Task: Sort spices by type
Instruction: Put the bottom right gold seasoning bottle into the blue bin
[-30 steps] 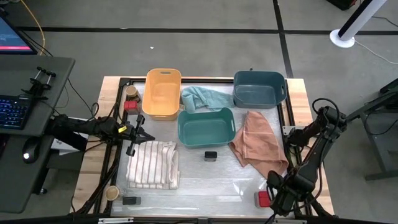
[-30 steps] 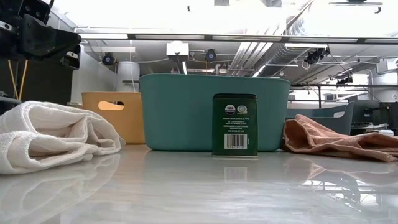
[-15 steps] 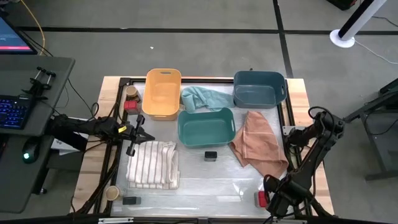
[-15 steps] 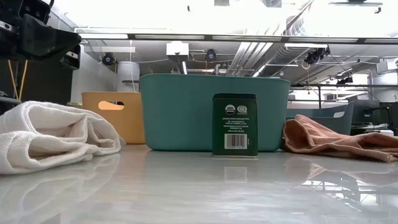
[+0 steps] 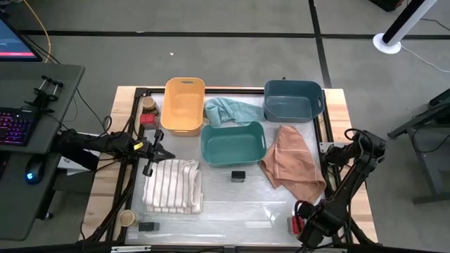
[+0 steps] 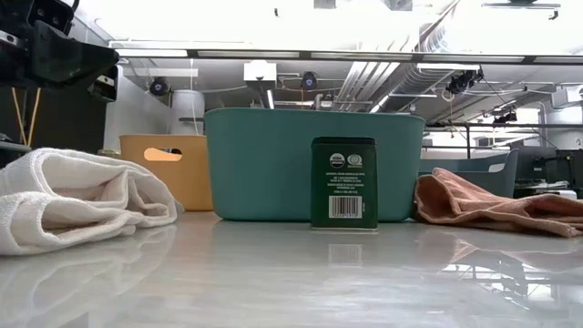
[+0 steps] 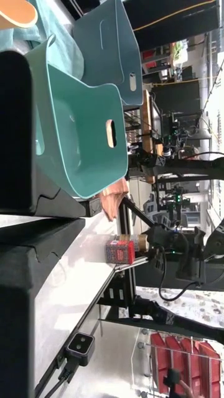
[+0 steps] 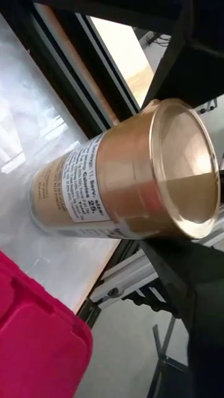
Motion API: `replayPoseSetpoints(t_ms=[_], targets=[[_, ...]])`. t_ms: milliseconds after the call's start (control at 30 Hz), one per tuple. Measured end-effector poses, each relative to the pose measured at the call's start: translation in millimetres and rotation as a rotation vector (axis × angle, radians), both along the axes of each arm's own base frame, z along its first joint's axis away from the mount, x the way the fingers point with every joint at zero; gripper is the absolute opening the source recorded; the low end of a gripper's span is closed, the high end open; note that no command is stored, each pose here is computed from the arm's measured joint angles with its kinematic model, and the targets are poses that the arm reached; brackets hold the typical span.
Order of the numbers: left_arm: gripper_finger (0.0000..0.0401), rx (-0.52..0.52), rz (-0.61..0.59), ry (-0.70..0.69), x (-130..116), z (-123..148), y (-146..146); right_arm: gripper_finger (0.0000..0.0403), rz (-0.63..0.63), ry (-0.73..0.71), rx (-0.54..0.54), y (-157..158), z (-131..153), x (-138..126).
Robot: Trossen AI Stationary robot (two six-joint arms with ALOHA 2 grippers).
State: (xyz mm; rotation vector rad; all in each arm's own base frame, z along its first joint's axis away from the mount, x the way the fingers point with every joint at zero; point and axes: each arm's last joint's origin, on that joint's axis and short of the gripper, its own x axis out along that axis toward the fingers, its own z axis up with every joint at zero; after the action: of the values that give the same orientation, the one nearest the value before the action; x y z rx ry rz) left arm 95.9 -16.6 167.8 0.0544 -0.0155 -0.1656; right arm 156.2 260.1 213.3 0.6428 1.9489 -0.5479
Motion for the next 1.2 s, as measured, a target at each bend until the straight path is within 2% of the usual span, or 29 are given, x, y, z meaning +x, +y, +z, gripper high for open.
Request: replayPoseSetpoints(t_ms=[67, 233, 433, 567, 700, 767, 833, 933, 1033, 1200], targets=[[0.0001, 0.000, 0.000, -0.001, 0, 0, 0, 0.0274, 0.003, 0.009, 0.005, 0, 1, -1], [0.0001, 0.000, 0.000, 0.000, 0, 0, 0, 0.0273, 0.008, 0.001, 0.026, -1, 12, -1], [0.0001, 0.000, 0.000, 0.000, 0, 0, 0, 0.0273, -0.016, -0.072, 0.055, -12, 76, 2], [0.0001, 0.000, 0.000, 0.000, 0, 0, 0, 0.0273, -0.105, -0.339, 0.026, -37, 132, 18], [0.0001, 0.000, 0.000, 0.000, 0, 0, 0, 0.0273, -0.242, -0.631, -0.158, -85, 179, 36], [0.0001, 0.000, 0.000, 0.000, 0, 0, 0, 0.0273, -0.253, -0.757, -0.210, -111, 193, 47], [0.0001, 0.000, 0.000, 0.000, 0, 0, 0, 0.0273, -0.283, -0.812, -0.292, -140, 199, 58], [0.0001, 0.000, 0.000, -0.001, 0, 0, 0, 0.0273, -0.300, -0.807, -0.433, -191, 199, 73], [0.0001, 0.000, 0.000, 0.000, 0, 0, 0, 0.0273, -0.359, -0.737, -0.572, -247, 193, 83], [0.0001, 0.000, 0.000, 0.000, 0, 0, 0, 0.0273, -0.515, -0.555, -0.730, -342, 179, 71]])
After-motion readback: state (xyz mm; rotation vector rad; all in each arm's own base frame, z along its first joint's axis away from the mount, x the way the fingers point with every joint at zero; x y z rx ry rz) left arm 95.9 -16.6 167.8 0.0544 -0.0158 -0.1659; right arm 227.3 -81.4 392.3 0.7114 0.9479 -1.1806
